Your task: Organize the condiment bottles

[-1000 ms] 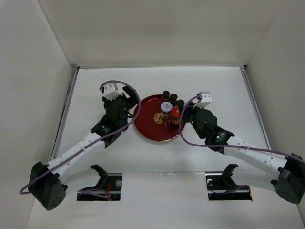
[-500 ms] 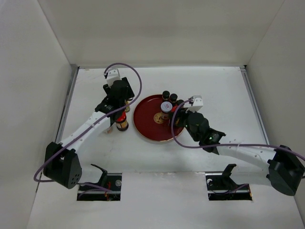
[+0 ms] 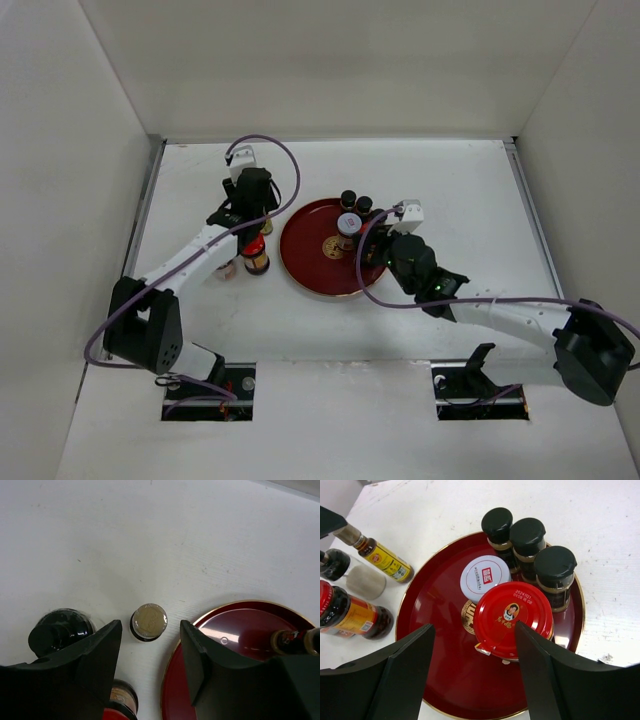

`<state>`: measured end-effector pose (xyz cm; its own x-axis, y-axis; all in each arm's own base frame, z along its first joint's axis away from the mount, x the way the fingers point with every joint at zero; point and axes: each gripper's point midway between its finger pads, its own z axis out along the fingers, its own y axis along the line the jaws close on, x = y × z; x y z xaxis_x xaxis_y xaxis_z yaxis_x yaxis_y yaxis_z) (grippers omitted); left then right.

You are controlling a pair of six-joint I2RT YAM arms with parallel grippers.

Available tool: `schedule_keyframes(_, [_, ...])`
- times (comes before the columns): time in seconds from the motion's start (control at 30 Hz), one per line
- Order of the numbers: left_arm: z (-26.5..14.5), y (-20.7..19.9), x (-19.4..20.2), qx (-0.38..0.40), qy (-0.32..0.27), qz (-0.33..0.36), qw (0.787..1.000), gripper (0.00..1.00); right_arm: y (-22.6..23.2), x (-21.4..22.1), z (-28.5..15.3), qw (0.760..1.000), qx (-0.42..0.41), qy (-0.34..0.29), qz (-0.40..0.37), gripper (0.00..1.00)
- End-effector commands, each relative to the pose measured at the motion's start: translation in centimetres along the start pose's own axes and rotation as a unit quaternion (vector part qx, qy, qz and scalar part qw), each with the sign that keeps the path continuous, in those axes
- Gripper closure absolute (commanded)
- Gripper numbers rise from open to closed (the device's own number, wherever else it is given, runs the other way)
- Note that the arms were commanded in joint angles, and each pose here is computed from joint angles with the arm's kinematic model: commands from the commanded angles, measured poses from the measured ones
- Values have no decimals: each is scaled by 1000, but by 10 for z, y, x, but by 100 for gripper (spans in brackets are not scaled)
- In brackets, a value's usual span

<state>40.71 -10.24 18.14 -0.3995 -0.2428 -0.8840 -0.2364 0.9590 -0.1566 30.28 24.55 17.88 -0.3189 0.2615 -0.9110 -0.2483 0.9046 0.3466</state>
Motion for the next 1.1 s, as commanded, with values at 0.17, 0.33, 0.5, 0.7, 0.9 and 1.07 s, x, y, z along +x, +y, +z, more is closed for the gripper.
schedule_keyframes(0.17, [16,1,-12,-4,-14,-4,1000,57,9,-14,3,999,-24,-29,18,29])
schedule_keyframes(0.33, [26,-5,-9,-3,-7,-1,1000,61,8,-11,3,999,-22,-26,16,29])
schedule_keyframes(0.5, [29,-10,-5,-3,-3,4,1000,72,8,-11,4,999,-23,-25,16,29])
schedule_keyframes(0.7, [12,-13,-27,5,-29,-9,1000,83,7,-11,4,999,-22,-26,16,29])
schedule_keyframes(0.9, [-37,-35,-84,24,-109,-2,994,84,5,-13,3,999,-20,-29,18,29])
schedule_keyframes(1.07, [-66,-68,-112,65,-142,5,988,84,-5,-17,3,999,-9,-36,29,29])
